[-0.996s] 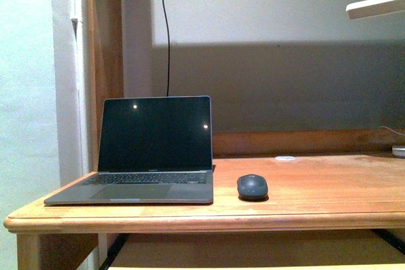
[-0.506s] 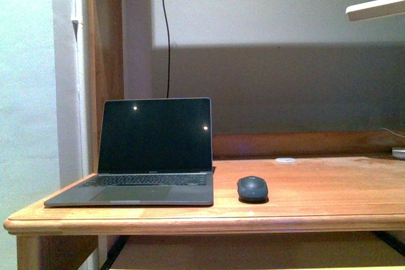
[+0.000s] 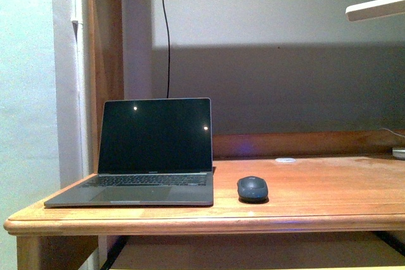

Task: Place mouse

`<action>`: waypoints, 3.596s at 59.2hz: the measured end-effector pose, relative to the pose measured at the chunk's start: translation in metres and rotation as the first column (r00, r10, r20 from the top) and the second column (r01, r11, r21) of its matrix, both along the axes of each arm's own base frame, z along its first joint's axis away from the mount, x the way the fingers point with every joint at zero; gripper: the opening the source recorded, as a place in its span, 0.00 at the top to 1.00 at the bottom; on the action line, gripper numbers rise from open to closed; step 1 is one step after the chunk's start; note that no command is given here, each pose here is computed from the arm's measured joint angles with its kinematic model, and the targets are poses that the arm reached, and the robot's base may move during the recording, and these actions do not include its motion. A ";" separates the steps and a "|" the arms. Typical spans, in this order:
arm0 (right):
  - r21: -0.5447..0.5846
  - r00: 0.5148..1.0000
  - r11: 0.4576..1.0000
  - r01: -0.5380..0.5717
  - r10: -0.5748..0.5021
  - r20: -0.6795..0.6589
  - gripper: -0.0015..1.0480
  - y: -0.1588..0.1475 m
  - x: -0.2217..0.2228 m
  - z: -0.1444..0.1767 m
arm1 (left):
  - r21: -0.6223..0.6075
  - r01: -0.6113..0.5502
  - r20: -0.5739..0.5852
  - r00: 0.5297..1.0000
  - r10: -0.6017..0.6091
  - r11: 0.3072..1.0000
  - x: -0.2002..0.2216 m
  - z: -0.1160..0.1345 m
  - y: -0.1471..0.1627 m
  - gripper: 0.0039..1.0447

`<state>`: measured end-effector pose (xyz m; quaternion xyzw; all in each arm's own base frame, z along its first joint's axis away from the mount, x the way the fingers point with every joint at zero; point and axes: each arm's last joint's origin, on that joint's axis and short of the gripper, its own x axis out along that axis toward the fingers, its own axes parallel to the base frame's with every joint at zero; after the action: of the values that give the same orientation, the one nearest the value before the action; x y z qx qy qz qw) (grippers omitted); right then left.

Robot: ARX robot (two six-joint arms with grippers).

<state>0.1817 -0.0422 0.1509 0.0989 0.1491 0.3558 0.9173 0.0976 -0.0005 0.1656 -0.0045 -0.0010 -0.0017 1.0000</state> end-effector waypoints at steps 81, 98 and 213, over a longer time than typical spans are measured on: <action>-0.272 0.980 0.942 0.199 -0.195 0.042 0.07 0.183 0.166 -0.025 | 0.000 0.000 0.000 1.000 0.000 1.000 0.000 0.000 0.000 0.07; -0.267 0.961 0.923 0.276 -0.274 0.043 0.07 0.216 0.194 -0.025 | 0.000 0.000 0.000 1.000 0.000 1.000 0.000 0.000 0.000 0.07; -0.067 0.700 0.728 0.682 -0.625 0.346 0.97 0.042 -0.085 0.017 | 0.001 0.001 0.001 1.000 -0.001 1.000 0.000 0.000 0.000 0.07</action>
<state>0.0968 -0.0002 0.1676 0.0024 -0.0035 0.0002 1.0000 0.0975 -0.0005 0.1657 -0.0041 -0.0014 -0.0021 1.0000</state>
